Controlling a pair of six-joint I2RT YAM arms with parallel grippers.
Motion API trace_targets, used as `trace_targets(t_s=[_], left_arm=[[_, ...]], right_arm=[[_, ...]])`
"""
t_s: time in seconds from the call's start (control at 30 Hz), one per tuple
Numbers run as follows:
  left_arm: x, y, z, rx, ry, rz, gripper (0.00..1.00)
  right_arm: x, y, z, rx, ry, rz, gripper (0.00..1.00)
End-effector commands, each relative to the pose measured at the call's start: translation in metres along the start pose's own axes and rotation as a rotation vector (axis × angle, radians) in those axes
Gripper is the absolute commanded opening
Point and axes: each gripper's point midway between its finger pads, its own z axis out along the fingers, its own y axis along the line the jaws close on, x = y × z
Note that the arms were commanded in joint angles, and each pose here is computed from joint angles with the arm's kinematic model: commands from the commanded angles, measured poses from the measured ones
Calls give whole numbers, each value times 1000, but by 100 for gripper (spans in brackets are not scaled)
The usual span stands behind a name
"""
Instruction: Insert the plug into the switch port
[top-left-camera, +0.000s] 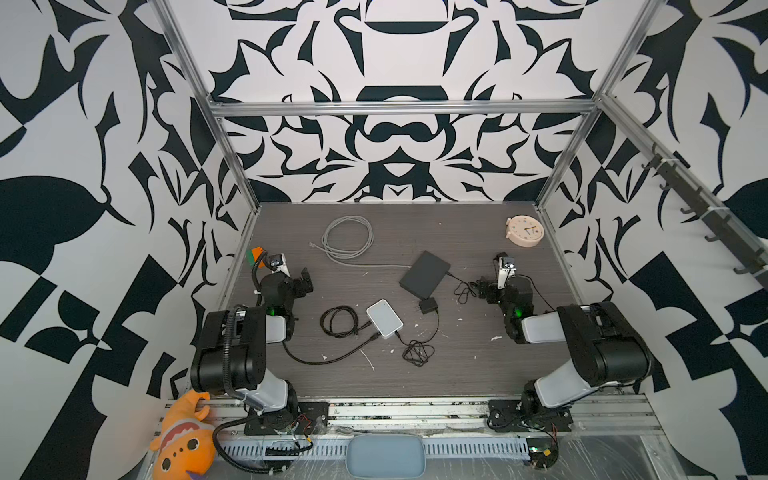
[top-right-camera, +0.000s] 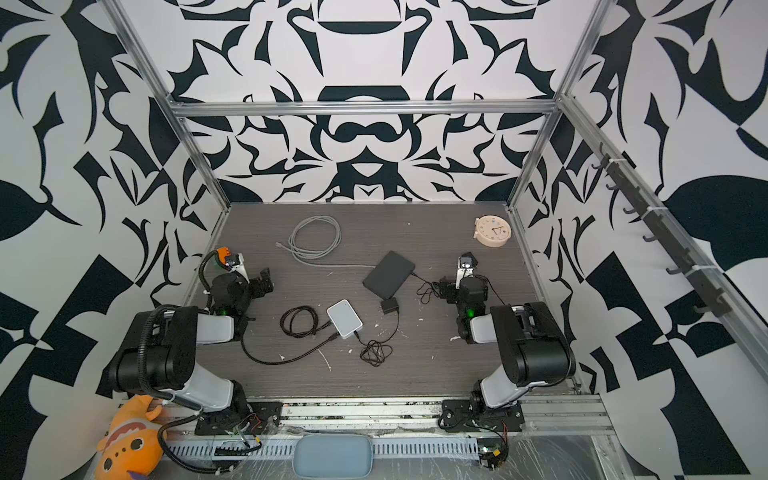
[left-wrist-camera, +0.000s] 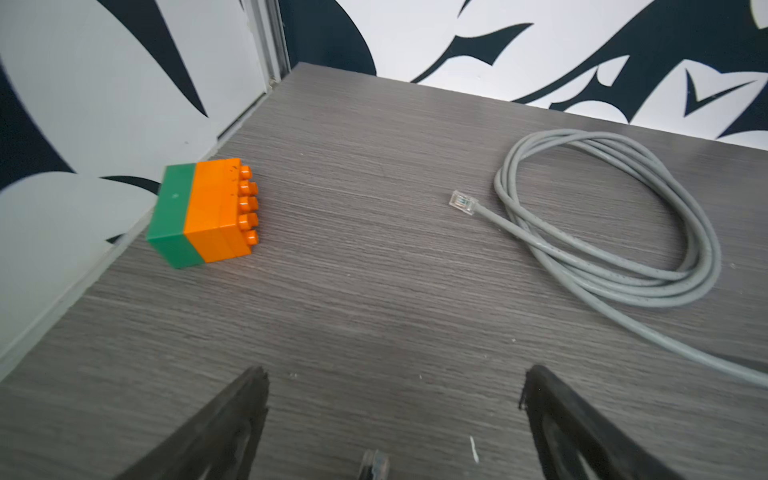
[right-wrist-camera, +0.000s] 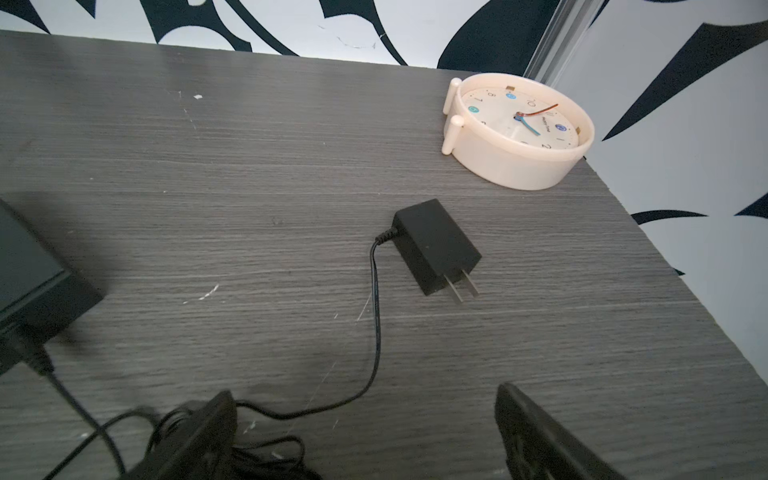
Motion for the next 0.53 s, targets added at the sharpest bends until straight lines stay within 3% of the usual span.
trace_targets(t_s=[0.0, 0.5], left_arm=[[-7, -11, 5, 52, 10, 35, 99], [-5, -14, 1, 77, -1, 33, 99]], right_arm=[[-23, -4, 1, 21, -64, 20, 99], [-22, -4, 1, 18, -64, 18, 100]])
